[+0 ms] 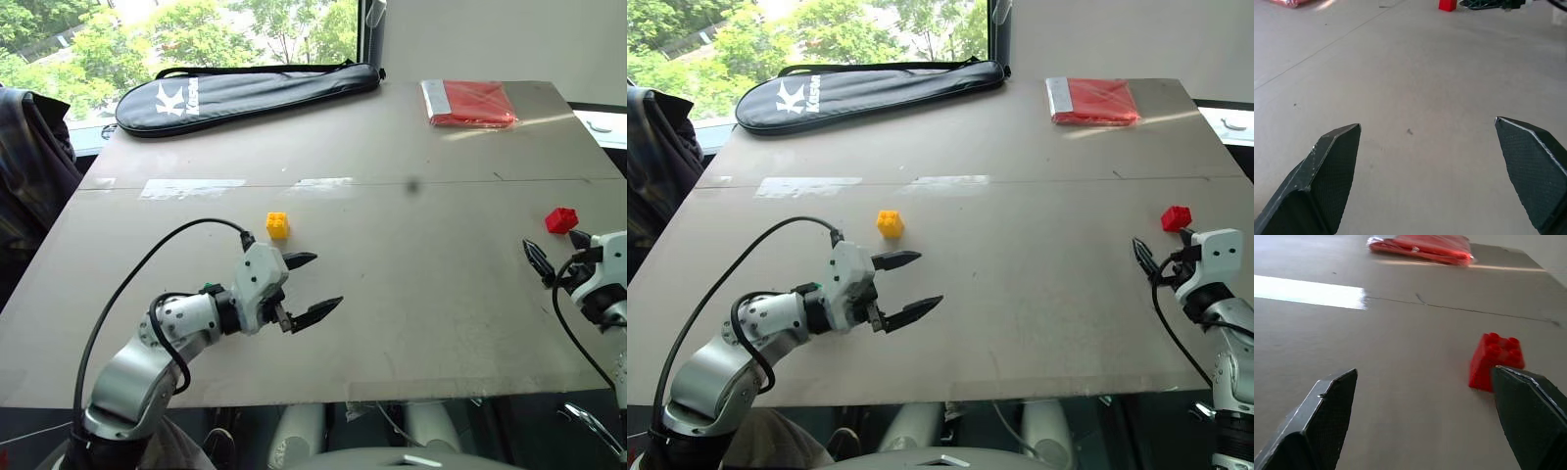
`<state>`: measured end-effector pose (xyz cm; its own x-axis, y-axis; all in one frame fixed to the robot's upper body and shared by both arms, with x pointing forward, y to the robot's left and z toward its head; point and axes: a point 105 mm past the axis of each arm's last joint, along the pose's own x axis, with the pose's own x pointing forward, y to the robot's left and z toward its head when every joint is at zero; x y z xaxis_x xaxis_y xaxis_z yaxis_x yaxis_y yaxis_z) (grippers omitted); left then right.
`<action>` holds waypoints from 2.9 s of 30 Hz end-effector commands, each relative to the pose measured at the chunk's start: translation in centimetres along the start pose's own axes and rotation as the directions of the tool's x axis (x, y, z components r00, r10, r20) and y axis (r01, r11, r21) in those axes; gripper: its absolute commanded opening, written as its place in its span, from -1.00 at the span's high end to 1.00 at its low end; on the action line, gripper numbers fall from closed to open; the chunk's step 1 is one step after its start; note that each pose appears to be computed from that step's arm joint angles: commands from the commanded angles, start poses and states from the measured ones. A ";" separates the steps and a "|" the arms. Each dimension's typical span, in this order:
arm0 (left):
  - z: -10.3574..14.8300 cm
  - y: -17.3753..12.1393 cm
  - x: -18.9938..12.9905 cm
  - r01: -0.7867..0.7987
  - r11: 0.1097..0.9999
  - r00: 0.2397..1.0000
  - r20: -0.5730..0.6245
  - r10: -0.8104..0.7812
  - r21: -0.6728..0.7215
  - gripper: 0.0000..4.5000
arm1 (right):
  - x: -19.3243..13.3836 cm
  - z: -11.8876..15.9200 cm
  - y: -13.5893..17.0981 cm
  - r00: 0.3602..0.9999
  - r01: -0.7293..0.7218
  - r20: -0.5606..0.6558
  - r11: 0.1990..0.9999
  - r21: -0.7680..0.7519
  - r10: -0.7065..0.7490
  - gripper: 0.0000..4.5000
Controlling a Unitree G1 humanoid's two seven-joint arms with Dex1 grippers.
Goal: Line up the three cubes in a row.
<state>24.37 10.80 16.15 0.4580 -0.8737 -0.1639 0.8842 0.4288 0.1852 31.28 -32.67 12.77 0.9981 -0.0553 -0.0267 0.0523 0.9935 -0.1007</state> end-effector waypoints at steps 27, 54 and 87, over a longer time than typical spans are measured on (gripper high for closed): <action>5.2 -0.2 1.4 0.110 0.987 0.993 0.018 -0.113 0.115 -1.00 | 6.4 -1.2 -2.6 0.984 -0.010 -0.175 0.998 0.060 0.021 0.16; 0.6 -1.6 -0.6 0.218 0.971 0.971 -0.126 -0.205 0.101 -1.00 | -2.8 -2.7 13.5 0.023 -0.977 -0.306 -0.043 -0.207 0.952 0.46; -4.7 -0.2 -10.5 -0.621 0.782 0.784 -0.028 0.621 -0.056 -1.00 | -3.1 3.3 10.7 0.127 -0.957 0.042 0.133 -0.257 0.991 -0.99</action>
<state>20.07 18.99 13.18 0.8648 -0.4993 -0.0523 0.5015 0.8542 0.1374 29.49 -21.03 13.42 0.2036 0.9736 -0.1032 -0.9582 0.1765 -0.2251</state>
